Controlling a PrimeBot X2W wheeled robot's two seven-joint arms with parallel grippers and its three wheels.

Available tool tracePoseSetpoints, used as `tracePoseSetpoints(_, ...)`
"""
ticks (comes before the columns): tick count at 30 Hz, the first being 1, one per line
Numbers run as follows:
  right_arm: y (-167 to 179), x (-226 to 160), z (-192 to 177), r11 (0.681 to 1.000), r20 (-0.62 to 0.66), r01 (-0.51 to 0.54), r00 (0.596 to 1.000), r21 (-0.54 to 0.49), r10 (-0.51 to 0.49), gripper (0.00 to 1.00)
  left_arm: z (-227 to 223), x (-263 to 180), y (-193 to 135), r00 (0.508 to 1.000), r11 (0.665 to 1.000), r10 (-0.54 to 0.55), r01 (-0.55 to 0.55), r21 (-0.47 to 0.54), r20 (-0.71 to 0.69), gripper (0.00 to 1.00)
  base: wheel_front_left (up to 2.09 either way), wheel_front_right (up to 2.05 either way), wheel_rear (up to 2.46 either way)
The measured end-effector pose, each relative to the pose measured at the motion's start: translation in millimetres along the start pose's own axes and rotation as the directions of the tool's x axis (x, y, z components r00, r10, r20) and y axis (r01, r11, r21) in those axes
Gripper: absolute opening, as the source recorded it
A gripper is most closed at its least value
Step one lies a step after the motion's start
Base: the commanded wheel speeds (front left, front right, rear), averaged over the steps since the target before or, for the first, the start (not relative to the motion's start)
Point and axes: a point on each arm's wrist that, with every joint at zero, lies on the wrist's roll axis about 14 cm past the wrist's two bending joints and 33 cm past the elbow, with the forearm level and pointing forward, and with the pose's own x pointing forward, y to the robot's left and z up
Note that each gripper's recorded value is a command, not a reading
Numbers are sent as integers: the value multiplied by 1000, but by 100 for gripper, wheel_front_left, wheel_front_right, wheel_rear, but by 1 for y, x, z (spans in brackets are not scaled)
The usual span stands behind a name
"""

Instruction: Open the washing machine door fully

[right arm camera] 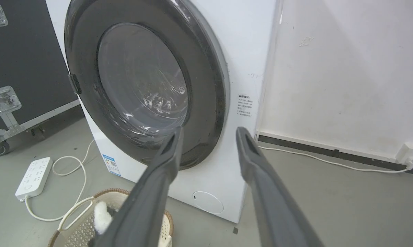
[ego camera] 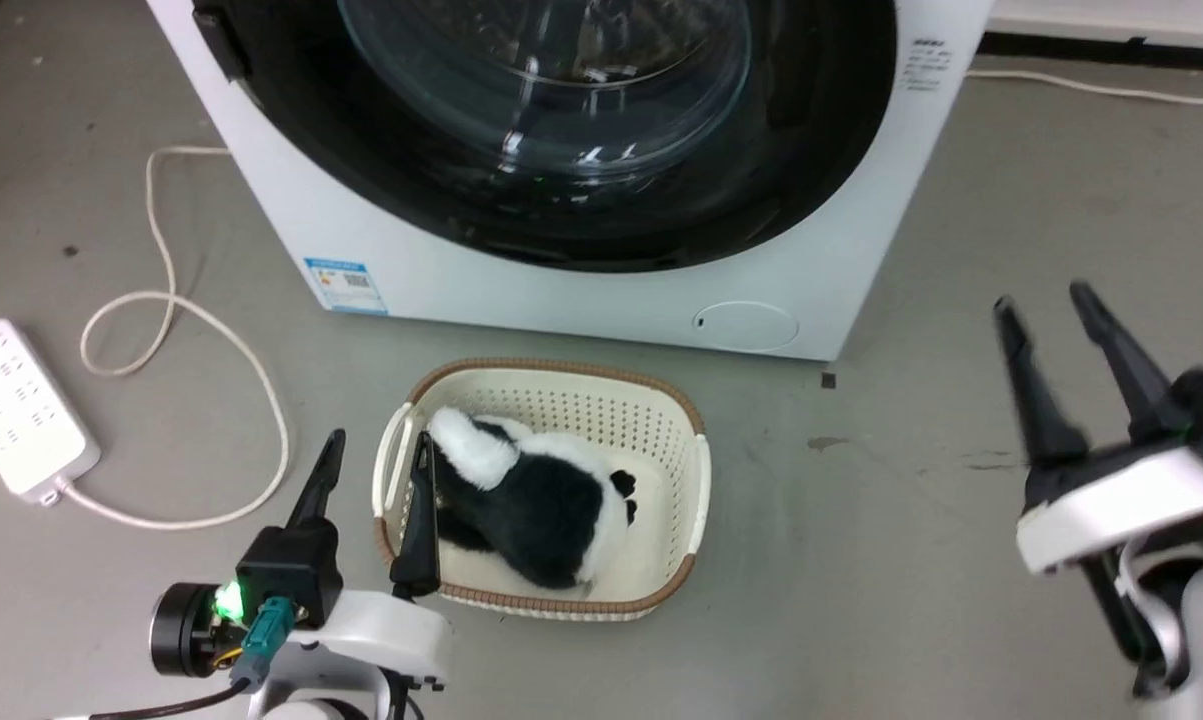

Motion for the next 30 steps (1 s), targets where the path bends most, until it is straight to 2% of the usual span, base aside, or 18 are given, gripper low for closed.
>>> tracePoseSetpoints(1,0,4,1,1000,4,-3,1000,11,3,0,0,1,1,1000,1000,6,-6,0,1,100,0,0,0)
tracePoseSetpoints(2,0,13,5,999,16,-6,1000,49,5,0,-1,1,2,1000,1000,10,-10,-2,2,100,0,0,0)
tracePoseSetpoints(15,-2,67,17,981,50,-19,999,194,9,0,-7,3,10,999,999,47,-47,-13,-3,100,0,0,0)
tracePoseSetpoints(25,-12,112,12,945,27,15,999,327,-25,0,-11,8,16,997,997,79,-79,-17,-2,100,0,0,0)
tracePoseSetpoints(30,-16,141,-3,924,-36,39,999,380,-27,0,-16,13,18,996,996,89,-89,-16,-9,100,0,0,0)
